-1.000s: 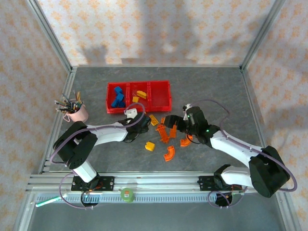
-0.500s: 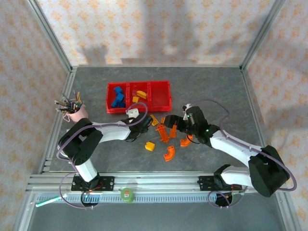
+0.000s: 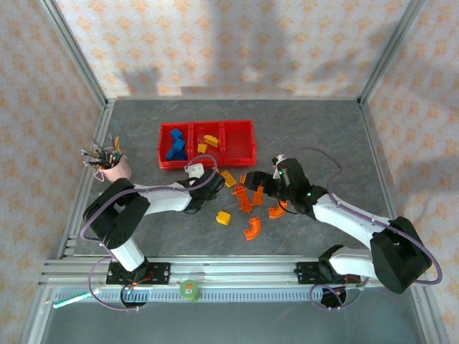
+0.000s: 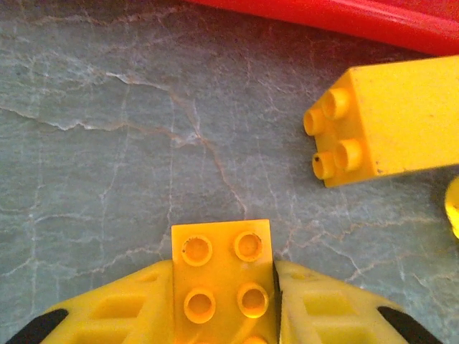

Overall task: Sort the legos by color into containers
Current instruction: Pick up the lego from the center of the table, then place the lego in the container.

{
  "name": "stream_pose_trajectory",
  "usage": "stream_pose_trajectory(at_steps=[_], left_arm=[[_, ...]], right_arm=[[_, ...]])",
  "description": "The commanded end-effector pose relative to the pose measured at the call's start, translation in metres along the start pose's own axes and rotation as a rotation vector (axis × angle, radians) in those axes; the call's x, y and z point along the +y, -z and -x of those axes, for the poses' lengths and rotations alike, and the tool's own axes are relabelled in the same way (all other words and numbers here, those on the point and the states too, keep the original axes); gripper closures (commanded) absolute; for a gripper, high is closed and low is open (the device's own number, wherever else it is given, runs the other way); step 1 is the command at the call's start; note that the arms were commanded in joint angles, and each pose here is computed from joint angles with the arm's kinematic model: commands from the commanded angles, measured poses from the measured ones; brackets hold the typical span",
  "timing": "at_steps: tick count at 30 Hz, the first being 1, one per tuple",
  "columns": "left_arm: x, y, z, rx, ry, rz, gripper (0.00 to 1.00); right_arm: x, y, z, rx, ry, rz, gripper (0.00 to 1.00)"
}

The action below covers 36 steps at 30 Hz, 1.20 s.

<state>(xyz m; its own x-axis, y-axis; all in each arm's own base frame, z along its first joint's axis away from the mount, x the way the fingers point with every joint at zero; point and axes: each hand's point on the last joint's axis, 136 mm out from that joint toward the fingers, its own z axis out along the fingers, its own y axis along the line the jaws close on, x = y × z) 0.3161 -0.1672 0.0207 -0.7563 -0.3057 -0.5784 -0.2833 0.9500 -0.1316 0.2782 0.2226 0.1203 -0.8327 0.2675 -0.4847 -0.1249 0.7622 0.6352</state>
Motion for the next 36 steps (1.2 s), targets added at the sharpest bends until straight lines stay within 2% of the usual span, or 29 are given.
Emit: stream_pose_trajectory(at_steps=[1, 8, 15, 21, 29, 31, 34, 36], left_arm=[[-0.007, 0.01, -0.001, 0.015, 0.024, -0.055, 0.68], [-0.015, 0.039, 0.029, -0.056, 0.03, -0.102, 0.68], [-0.028, 0.058, 0.093, -0.177, -0.003, -0.084, 0.67], [-0.043, 0.041, 0.138, -0.222, -0.007, -0.034, 0.67], [-0.056, -0.009, 0.181, -0.215, 0.003, 0.005, 0.67], [-0.059, -0.024, 0.185, -0.208, -0.035, 0.023, 0.67], [-0.061, -0.038, 0.191, -0.182, -0.054, 0.047, 0.64], [-0.064, -0.04, 0.192, -0.17, -0.069, 0.045, 0.58]], right_arm=[[0.01, 0.002, 0.012, -0.025, 0.014, 0.022, 0.0], [0.019, 0.006, 0.019, -0.041, 0.021, 0.04, 0.0], [0.03, 0.008, 0.035, -0.079, 0.019, 0.054, 0.0], [0.03, 0.005, 0.047, -0.113, -0.015, 0.054, 0.0], [0.03, 0.001, 0.051, -0.116, -0.017, 0.046, 0.0], [0.031, 0.001, 0.052, -0.119, -0.016, 0.048, 0.0], [0.033, 0.001, 0.053, -0.12, -0.015, 0.052, 0.0], [0.033, 0.002, 0.053, -0.12, -0.014, 0.053, 0.0]])
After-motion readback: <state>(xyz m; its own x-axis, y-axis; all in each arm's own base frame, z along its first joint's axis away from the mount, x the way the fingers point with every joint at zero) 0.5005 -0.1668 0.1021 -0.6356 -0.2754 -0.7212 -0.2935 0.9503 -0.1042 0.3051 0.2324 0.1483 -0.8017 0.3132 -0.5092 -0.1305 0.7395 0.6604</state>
